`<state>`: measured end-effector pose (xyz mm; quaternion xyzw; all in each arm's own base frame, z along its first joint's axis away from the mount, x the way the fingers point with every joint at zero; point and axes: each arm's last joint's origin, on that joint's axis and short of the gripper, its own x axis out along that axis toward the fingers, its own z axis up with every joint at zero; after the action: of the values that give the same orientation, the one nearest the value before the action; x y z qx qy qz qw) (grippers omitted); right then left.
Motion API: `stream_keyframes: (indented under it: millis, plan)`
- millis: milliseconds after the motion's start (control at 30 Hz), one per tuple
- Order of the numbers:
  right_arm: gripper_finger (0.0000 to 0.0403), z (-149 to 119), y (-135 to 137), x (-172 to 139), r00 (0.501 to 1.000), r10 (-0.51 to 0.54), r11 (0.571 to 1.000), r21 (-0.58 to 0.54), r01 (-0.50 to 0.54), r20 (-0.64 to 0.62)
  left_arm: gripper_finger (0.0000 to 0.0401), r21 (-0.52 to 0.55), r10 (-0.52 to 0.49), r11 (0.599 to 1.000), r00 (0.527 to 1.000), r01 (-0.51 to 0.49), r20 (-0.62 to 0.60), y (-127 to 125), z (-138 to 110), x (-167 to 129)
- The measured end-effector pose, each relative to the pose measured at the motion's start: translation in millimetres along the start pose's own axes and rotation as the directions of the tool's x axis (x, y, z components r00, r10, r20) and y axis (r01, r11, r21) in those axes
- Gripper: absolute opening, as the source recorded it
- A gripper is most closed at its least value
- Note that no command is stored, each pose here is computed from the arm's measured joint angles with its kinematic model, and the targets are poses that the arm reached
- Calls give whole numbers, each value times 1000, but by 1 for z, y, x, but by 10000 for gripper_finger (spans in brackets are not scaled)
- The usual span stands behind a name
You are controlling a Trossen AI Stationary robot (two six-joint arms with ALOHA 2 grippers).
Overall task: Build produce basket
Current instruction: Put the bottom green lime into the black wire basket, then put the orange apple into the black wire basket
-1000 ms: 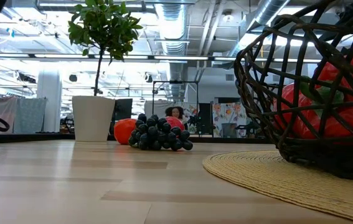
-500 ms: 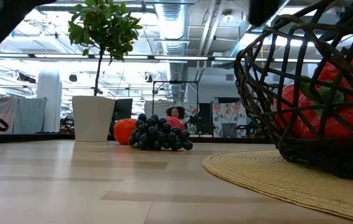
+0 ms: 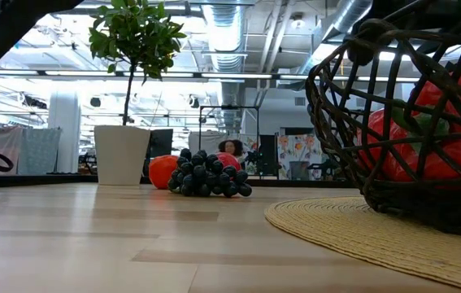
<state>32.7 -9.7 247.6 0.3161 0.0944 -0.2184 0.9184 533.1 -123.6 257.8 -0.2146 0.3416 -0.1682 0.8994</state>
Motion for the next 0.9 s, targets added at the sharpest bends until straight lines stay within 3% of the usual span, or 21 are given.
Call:
stream_keyframes:
  millis: [200,667,800,900]
  plan:
    - [333,0,0,0,1000,-10,1000,2,10,11,256,-16,10,1000,1000,-10,-4,-1,-2,2]
    - [333,0,0,0,1000,-10,1000,2,10,11,335,-47,15,999,1000,-15,-2,3,0,1]
    - [333,0,0,0,1000,-10,1000,1,10,11,337,-154,51,987,999,-48,17,10,3,-2]
    - [333,0,0,0,1000,-10,1000,1,10,11,326,-177,31,984,999,-28,15,17,11,-12]
